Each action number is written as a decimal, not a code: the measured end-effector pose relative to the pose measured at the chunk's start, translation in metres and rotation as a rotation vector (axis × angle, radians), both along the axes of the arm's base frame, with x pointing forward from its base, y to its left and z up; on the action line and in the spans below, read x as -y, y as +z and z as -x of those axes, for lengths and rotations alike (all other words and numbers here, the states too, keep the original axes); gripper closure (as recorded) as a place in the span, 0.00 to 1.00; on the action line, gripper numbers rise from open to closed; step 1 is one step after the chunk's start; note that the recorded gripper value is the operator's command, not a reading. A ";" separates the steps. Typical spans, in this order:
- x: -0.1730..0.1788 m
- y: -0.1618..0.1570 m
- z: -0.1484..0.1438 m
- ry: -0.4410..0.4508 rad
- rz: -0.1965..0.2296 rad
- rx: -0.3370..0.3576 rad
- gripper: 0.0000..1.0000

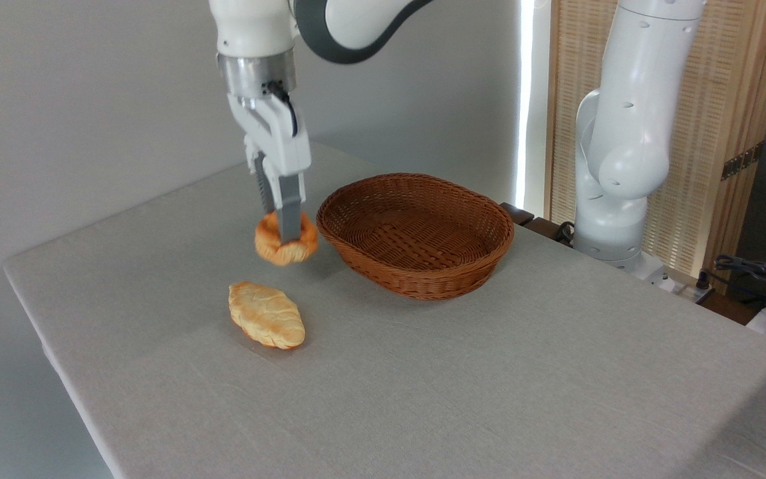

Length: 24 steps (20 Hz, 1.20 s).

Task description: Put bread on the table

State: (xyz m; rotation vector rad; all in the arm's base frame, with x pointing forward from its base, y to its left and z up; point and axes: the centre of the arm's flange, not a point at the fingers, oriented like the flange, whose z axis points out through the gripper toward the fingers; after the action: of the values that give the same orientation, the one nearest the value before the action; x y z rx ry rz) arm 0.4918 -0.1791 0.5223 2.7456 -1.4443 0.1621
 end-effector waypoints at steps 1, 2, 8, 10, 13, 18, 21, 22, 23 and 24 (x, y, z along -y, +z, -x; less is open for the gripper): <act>-0.002 -0.005 -0.006 0.010 -0.002 0.009 0.39; -0.002 -0.010 -0.011 0.016 -0.005 0.019 0.37; 0.004 -0.045 -0.033 0.031 -0.039 0.036 0.00; 0.005 -0.055 -0.037 0.035 -0.051 0.030 0.00; 0.006 -0.057 -0.039 0.035 -0.056 0.029 0.00; 0.006 -0.051 -0.041 0.040 -0.052 0.039 0.00; 0.005 -0.035 -0.046 0.085 -0.034 0.067 0.00; 0.004 -0.029 -0.048 0.105 -0.026 0.077 0.00; 0.000 -0.023 -0.050 0.120 -0.020 0.086 0.00; -0.004 -0.020 -0.051 0.131 -0.016 0.090 0.00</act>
State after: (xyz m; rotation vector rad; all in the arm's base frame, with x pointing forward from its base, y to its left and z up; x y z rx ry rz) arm 0.5427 -0.1751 0.5025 2.8815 -1.2901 0.2818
